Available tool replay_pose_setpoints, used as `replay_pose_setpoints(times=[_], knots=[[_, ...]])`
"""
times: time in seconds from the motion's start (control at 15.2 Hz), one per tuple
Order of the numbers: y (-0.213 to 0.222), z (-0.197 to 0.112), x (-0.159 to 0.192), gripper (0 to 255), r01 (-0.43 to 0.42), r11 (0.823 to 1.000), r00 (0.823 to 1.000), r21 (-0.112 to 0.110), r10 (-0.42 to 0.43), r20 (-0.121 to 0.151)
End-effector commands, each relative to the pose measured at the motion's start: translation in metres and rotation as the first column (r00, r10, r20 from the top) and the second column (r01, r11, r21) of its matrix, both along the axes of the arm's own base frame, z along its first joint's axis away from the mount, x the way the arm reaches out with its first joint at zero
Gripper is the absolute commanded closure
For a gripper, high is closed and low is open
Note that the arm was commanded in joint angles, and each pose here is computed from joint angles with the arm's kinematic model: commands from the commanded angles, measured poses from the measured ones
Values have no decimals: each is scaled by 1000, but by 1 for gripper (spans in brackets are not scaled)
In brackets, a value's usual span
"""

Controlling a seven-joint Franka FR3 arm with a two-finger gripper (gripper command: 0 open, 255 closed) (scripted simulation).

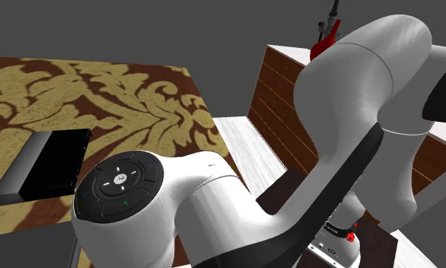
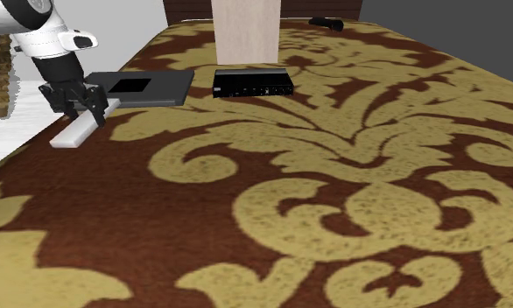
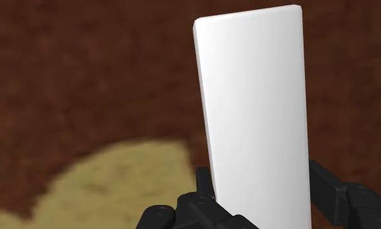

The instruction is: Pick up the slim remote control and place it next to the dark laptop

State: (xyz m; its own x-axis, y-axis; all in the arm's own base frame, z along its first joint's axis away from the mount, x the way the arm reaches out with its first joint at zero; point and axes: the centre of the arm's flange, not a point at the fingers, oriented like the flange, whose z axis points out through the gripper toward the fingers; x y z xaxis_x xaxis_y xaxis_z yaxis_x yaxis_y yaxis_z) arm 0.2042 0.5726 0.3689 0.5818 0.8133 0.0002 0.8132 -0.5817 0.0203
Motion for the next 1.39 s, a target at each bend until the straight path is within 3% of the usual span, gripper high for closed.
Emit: replay_pose_setpoints(times=[0.0,0.2,0.73,0.79,1.12,1.32], knots=[[-1,-10,0,255,0,1000,1000,1,0,0],[-1,-30,0,255,0,1000,1000,1,0,0],[-1,-30,0,255,0,1000,1000,1,0,0],[-1,-30,0,0,0,1000,1000,1,0,0],[-1,-30,0,0,0,1000,1000,1,0,0],[0,10,-1,0,0,1000,1000,1,0,0]])
